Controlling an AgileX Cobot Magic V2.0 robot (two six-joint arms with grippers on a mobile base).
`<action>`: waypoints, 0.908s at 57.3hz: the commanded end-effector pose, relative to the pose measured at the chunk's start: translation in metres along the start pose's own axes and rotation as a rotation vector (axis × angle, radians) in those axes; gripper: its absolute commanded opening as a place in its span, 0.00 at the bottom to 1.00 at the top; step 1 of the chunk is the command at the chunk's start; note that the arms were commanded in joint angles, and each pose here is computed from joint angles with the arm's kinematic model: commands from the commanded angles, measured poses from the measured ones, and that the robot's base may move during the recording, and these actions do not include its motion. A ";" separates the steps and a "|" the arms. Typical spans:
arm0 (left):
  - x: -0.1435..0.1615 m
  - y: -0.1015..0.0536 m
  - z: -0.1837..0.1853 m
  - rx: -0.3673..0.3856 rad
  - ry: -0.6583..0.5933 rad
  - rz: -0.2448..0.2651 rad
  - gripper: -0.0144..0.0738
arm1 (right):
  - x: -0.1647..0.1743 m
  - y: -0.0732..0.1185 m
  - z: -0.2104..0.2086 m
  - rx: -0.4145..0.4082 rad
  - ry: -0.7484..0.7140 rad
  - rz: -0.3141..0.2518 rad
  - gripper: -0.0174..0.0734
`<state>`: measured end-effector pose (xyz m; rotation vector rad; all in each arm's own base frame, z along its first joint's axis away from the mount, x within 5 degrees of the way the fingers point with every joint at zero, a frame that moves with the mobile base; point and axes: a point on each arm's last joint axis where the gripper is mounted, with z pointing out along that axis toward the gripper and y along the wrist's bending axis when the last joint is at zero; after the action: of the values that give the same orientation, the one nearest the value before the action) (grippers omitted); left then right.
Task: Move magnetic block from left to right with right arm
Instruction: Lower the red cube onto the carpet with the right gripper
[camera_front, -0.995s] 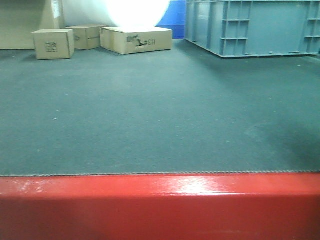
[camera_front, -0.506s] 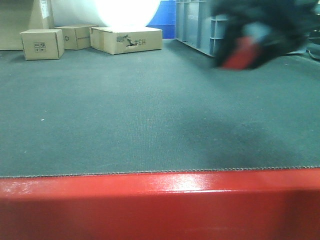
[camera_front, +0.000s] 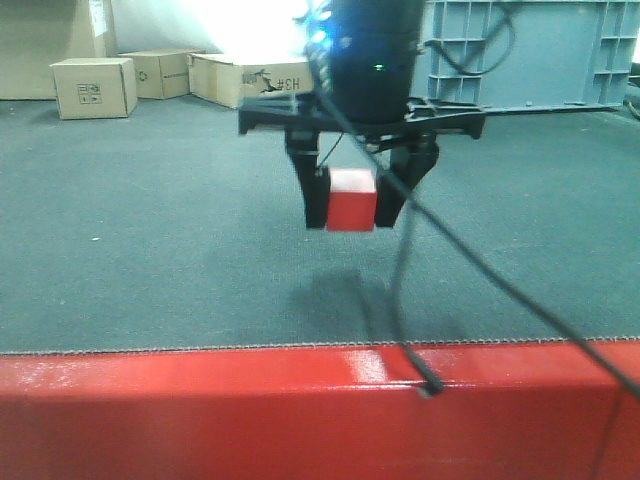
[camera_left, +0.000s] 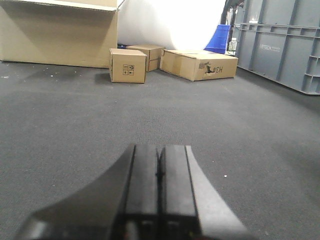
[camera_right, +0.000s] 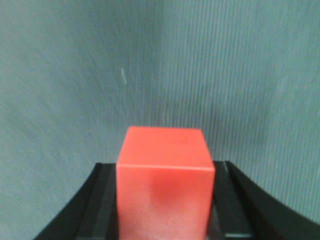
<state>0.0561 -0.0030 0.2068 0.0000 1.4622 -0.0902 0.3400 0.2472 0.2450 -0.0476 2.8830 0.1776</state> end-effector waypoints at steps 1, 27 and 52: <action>-0.006 0.000 -0.001 -0.001 -0.090 -0.003 0.02 | -0.009 0.005 -0.028 -0.013 -0.039 0.003 0.55; -0.006 0.000 -0.001 -0.001 -0.090 -0.003 0.02 | -0.018 0.023 -0.006 -0.030 0.012 0.011 0.81; -0.006 0.000 -0.001 -0.001 -0.090 -0.003 0.02 | -0.019 0.020 -0.030 -0.043 -0.040 -0.032 0.81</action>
<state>0.0561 -0.0030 0.2068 0.0000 1.4622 -0.0902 0.3563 0.2705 0.2269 -0.0565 2.9715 0.1540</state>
